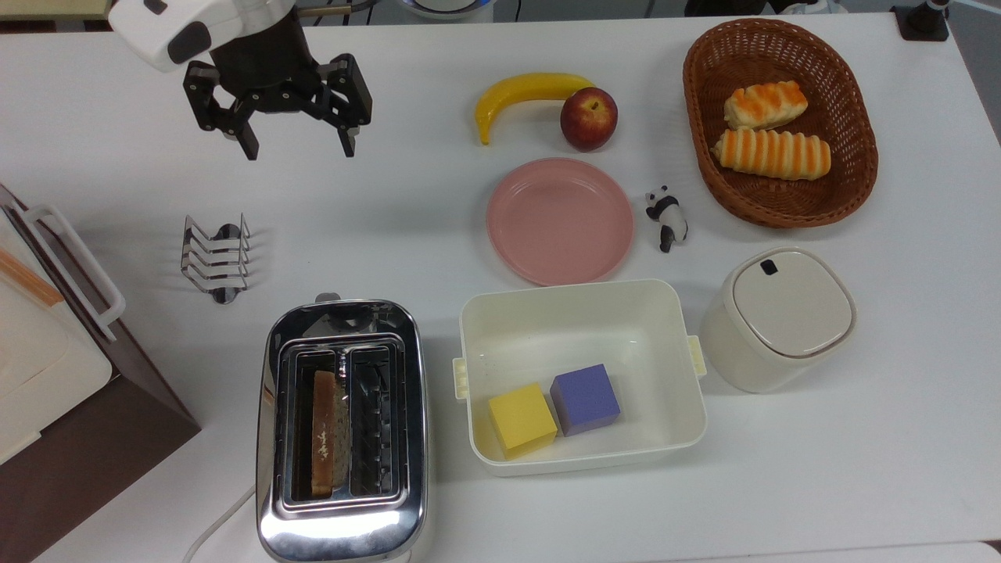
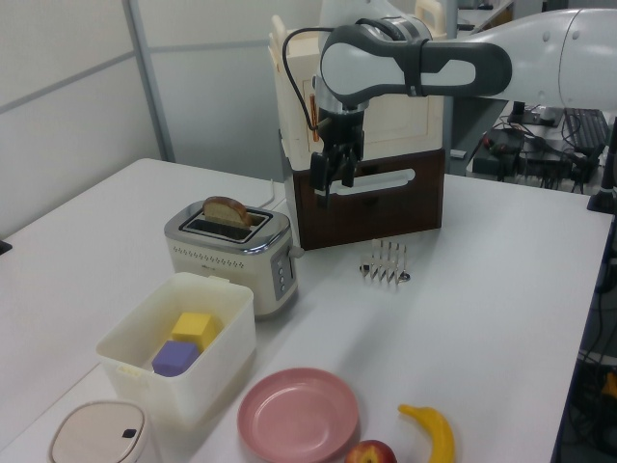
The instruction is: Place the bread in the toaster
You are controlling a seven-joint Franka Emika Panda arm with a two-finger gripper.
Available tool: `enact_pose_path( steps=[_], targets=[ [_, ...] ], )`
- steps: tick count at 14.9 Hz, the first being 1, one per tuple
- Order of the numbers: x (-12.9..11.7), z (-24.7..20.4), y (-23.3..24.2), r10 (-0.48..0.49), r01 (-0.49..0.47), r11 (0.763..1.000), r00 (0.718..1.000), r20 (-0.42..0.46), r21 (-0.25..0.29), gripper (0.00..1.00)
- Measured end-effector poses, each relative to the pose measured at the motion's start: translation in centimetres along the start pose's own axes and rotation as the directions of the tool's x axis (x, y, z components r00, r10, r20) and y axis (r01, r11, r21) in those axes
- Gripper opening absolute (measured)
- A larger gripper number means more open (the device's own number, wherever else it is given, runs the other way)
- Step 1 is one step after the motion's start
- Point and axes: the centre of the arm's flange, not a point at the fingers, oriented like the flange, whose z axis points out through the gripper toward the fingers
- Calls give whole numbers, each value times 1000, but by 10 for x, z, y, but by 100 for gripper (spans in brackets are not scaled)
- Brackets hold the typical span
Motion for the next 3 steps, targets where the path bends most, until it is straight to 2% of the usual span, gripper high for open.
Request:
enact_pose_path(
  steps=[3],
  targets=[
    [-3,2,6,-4,5,999,1000,22,-42,100]
  ],
)
